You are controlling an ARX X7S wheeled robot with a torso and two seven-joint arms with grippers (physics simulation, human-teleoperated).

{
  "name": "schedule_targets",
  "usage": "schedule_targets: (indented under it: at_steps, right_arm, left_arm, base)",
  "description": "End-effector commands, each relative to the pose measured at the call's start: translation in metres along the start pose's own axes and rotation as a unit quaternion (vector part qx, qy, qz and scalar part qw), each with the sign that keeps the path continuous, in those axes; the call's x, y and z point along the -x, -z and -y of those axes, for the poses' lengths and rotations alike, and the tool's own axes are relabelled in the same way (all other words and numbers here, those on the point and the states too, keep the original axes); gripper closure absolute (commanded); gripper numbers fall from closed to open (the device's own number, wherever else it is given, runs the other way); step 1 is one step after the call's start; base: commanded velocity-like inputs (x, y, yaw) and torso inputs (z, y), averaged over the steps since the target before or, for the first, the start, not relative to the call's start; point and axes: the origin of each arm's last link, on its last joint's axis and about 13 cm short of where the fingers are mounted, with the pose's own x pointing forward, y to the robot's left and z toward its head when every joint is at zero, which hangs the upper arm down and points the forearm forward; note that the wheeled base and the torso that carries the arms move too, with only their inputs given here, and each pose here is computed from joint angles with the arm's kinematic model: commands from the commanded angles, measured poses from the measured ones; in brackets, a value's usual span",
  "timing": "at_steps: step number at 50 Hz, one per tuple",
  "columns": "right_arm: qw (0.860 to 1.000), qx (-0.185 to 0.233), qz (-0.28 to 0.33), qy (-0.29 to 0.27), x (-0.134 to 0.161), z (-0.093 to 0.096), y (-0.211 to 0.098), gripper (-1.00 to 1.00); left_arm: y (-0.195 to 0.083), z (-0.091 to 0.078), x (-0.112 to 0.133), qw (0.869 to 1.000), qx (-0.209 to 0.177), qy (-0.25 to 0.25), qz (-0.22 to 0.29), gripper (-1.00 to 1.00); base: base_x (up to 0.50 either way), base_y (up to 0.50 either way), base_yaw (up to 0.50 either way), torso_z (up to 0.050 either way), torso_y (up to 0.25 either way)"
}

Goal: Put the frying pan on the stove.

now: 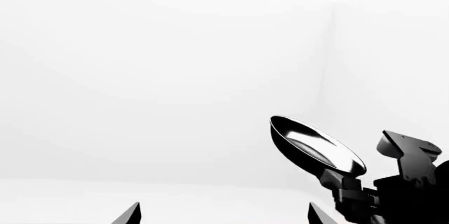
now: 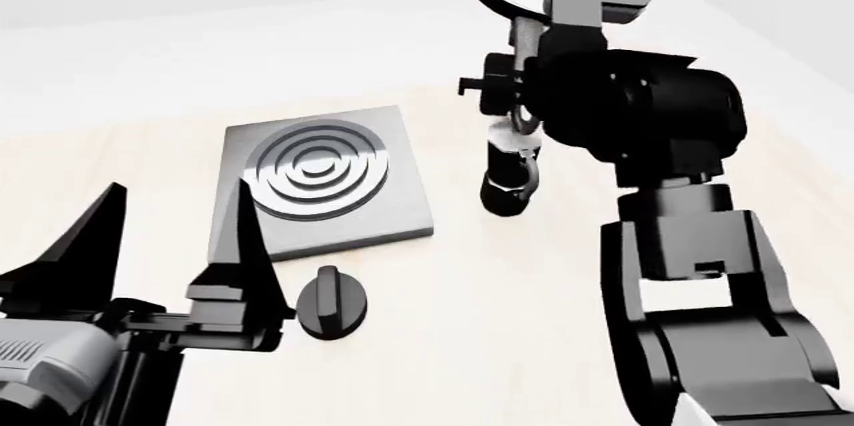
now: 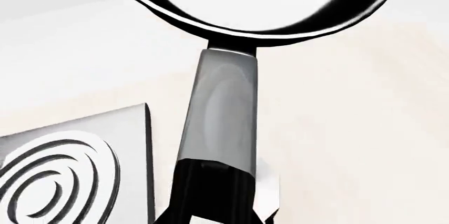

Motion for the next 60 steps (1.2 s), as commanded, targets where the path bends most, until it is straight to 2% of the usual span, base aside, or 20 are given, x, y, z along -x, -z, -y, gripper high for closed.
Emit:
schedule_targets:
  at_steps: [1, 21, 29, 39, 40, 48, 54, 60]
  right_arm:
    - [0.995, 0.055, 0.029, -0.081, 0.014, -0.027, -0.008, 1.0]
    - [0.988, 0.095, 0.013, -0.123, 0.015, -0.058, -0.002, 1.0]
    - [0.987, 0.094, -0.03, -0.127, 0.011, -0.07, 0.005, 1.0]
    - [0.982, 0.054, -0.107, -0.149, 0.011, -0.077, 0.011, 1.0]
    - [0.98, 0.04, -0.124, -0.153, 0.013, -0.077, 0.011, 1.0]
    - [0.978, 0.033, -0.14, -0.153, 0.011, -0.078, 0.014, 1.0]
    - [0.976, 0.046, -0.153, -0.146, 0.012, -0.078, 0.018, 1.0]
    - [0.974, 0.086, -0.167, -0.127, 0.013, -0.078, 0.024, 1.0]
  left_arm:
    - [-0.004, -0.001, 0.0, 1.0, 0.005, -0.001, 0.003, -1.0]
    - [-0.007, -0.001, 0.0, 1.0, 0.006, -0.004, 0.008, -1.0]
    - [-0.009, -0.002, 0.001, 1.0, 0.007, -0.006, 0.009, -1.0]
    - [-0.009, -0.003, 0.0, 1.0, 0.008, -0.007, 0.01, -1.0]
    - [-0.009, -0.003, 0.0, 1.0, 0.011, -0.008, 0.01, -1.0]
    - [-0.009, -0.003, 0.0, 1.0, 0.012, -0.008, 0.01, -1.0]
    - [-0.011, -0.003, 0.0, 1.0, 0.012, -0.009, 0.011, -1.0]
    - [-0.011, -0.004, 0.001, 1.0, 0.013, -0.009, 0.012, -1.0]
  base:
    - [0.0, 0.0, 0.0, 0.0, 0.0]
    - [0.0, 0.0, 0.0, 0.001, 0.002]
    - [0.0, 0.0, 0.0, 0.001, 0.001]
    - [0.0, 0.0, 0.0, 0.0, 0.002]
    - [0.0, 0.0, 0.0, 0.0, 0.0]
    - [0.0, 0.0, 0.0, 0.0, 0.001]
    - [0.0, 0.0, 0.0, 0.002, 0.002]
    - [0.0, 0.0, 0.0, 0.0, 0.002]
